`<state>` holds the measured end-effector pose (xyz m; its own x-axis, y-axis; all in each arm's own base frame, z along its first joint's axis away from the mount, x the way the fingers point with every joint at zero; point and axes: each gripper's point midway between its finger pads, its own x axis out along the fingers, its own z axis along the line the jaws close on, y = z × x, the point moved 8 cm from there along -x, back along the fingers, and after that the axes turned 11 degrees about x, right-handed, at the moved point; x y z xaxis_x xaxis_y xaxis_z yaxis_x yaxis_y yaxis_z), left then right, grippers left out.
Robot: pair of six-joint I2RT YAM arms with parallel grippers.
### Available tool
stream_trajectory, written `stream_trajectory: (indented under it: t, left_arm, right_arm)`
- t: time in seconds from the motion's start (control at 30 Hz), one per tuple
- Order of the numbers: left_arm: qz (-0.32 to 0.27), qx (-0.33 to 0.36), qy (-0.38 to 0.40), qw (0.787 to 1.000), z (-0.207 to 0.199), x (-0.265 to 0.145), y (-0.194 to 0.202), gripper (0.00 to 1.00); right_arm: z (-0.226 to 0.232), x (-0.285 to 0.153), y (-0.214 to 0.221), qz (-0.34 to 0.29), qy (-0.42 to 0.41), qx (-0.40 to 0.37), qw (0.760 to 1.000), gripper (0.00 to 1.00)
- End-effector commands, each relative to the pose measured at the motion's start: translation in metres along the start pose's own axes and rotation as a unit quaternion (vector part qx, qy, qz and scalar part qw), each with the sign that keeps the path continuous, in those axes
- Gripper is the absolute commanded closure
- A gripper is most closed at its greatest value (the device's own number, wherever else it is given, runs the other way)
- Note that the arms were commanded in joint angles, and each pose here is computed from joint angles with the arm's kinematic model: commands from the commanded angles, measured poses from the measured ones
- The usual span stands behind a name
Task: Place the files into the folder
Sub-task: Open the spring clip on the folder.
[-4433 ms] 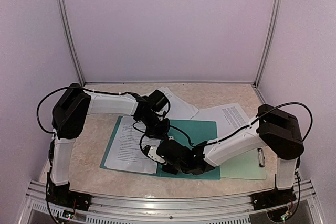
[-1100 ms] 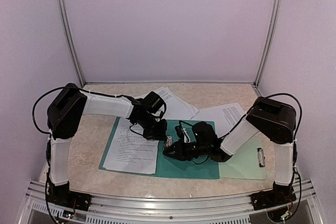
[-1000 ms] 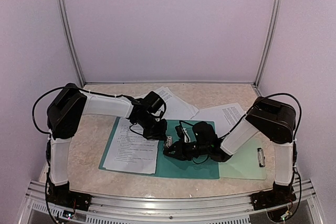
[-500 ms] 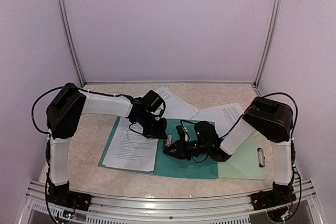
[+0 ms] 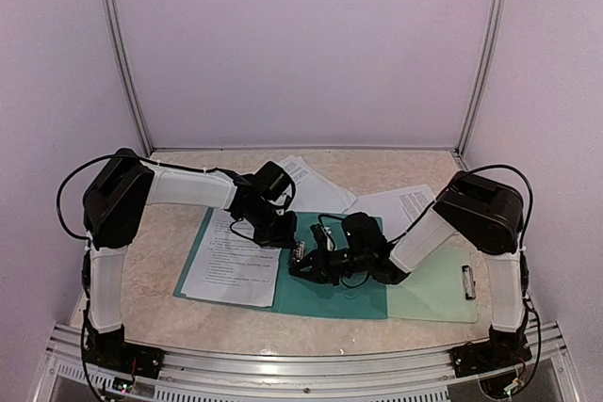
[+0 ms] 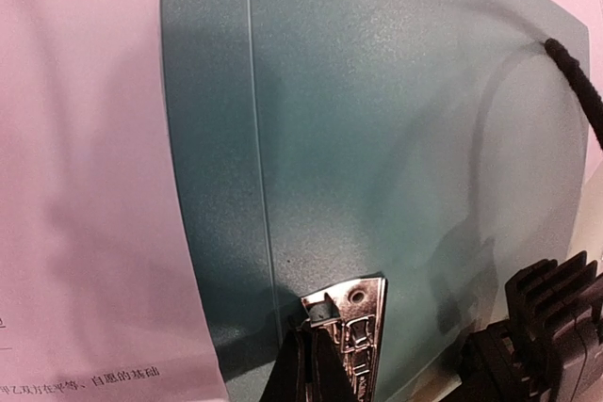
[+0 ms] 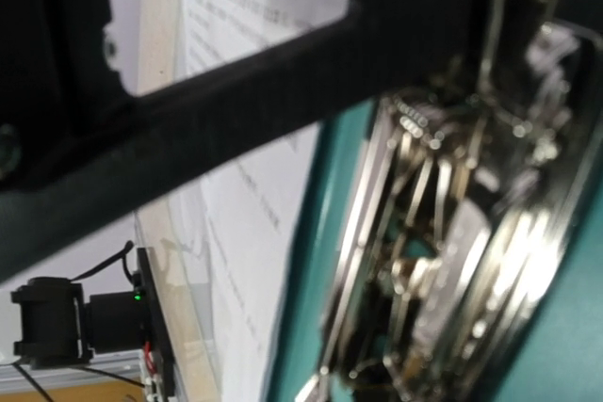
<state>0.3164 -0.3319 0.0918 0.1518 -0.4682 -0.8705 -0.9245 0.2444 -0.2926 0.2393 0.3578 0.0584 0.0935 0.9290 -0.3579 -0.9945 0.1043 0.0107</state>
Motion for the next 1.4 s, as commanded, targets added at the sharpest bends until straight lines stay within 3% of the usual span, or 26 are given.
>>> stream_trajectory:
  t: [0.0,0.43,1.37]
  left_arm:
    - [0.033,0.016,-0.004,0.999,-0.004,0.005,0.010,1.00]
    - [0.035,0.029,0.001,0.999,-0.006,0.007,0.011,1.00]
    - [0.054,0.098,-0.062,0.992,0.012,0.021,0.032,1.00]
  right_arm:
    - [-0.071,-0.003,0.007,0.008,0.166,0.043,0.985,1.00]
    - [-0.087,-0.013,0.001,-0.005,0.244,0.025,0.969,1.00]
    - [-0.071,-0.041,-0.013,-0.024,0.215,0.008,0.976,1.00]
